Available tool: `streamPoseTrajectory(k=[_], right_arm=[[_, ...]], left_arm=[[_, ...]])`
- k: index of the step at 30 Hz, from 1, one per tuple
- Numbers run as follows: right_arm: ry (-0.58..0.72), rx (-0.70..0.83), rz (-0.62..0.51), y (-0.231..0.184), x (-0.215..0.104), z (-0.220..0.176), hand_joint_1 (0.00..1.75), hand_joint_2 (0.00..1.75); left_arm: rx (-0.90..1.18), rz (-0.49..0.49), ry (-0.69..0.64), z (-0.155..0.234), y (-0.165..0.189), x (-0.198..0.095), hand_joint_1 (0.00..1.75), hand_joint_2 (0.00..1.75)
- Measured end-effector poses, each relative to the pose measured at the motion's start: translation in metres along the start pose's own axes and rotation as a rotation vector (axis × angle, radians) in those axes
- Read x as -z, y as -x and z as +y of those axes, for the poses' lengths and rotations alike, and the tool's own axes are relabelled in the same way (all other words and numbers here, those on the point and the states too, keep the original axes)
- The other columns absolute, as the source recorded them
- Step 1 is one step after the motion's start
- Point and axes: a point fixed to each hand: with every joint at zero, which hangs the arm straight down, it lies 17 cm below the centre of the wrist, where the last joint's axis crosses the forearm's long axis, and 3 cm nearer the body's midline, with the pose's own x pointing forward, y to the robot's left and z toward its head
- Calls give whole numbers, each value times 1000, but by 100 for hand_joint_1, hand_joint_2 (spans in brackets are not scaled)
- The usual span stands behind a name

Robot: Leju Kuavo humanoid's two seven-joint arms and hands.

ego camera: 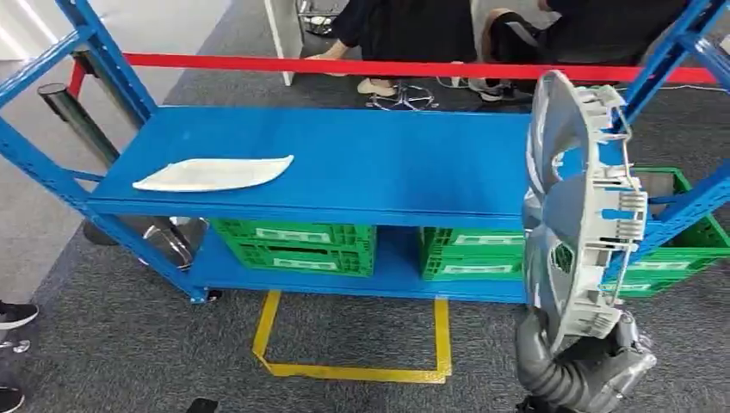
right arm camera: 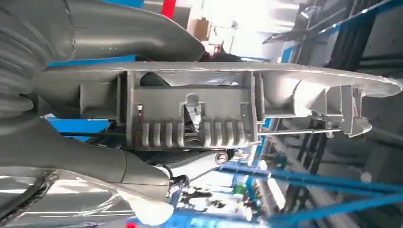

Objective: Take the parts from the cabinet and place them on the table.

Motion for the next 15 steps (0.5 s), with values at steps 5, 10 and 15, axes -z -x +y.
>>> streamPoseTrajectory(k=[5,10,15], right_arm=[[-10,18,17,-2,-6,-4,175,175],[-20,24,49,1,-15,-9,175,175],[-26,58,91,5,-22,-14,175,175]], left_arm=[[23,7,8,-2,3,-1,0,175],[37,8,13,-6,2,-1,0,175],[46,3,17,-11,-1,0,0,175]])
